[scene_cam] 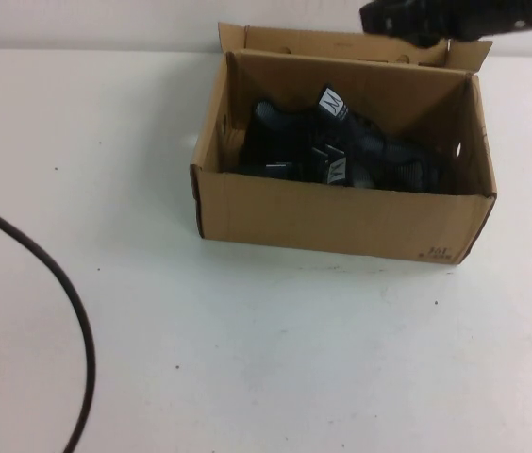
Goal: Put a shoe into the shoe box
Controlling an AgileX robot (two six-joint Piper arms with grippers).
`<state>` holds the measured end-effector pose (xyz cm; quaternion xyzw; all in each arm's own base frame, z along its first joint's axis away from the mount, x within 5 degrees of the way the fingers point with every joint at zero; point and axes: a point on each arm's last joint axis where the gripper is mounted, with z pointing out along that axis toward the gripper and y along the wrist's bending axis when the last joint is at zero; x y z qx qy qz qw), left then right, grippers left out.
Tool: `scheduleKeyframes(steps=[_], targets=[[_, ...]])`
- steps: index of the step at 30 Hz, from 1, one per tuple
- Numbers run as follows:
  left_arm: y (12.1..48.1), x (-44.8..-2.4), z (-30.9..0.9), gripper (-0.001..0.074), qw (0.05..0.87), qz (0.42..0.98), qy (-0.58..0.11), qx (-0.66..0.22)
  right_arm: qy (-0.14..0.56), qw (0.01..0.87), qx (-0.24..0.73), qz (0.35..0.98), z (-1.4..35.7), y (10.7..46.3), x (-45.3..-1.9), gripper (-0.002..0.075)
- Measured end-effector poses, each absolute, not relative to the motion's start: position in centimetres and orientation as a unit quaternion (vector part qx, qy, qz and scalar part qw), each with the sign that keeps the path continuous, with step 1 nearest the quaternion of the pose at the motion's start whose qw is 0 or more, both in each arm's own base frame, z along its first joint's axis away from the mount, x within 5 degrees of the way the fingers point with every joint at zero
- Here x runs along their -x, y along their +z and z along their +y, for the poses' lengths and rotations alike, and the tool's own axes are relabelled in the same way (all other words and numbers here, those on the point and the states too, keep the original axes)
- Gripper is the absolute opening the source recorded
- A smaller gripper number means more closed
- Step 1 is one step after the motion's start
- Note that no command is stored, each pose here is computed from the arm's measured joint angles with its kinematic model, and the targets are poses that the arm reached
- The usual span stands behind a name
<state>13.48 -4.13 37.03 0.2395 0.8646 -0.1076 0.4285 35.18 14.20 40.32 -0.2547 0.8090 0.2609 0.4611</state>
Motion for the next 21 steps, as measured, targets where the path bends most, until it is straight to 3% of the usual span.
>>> scheduleKeyframes(steps=[4, 12, 16, 21], targets=[[36.5, -13.6, -2.6, -0.0001, 0.403, 0.897, -0.047, -0.176, 0.250, 0.511, 0.272, 0.776, 13.2, 44.5, -31.7, 0.0027], [39.3, -9.1, -2.1, -0.0001, 0.524, 0.837, -0.036, -0.154, 0.181, 0.577, 0.239, 0.760, 9.5, 50.3, -23.3, -0.0013], [40.4, -4.9, -1.9, -0.0001, 0.616, 0.773, -0.040, -0.144, 0.139, 0.587, 0.211, 0.769, 7.2, 49.9, -18.6, -0.0014], [37.4, -2.1, -2.1, -0.0001, 0.651, 0.744, -0.076, -0.131, 0.104, 0.568, 0.188, 0.794, 5.3, 45.9, -14.5, -0.0015]])
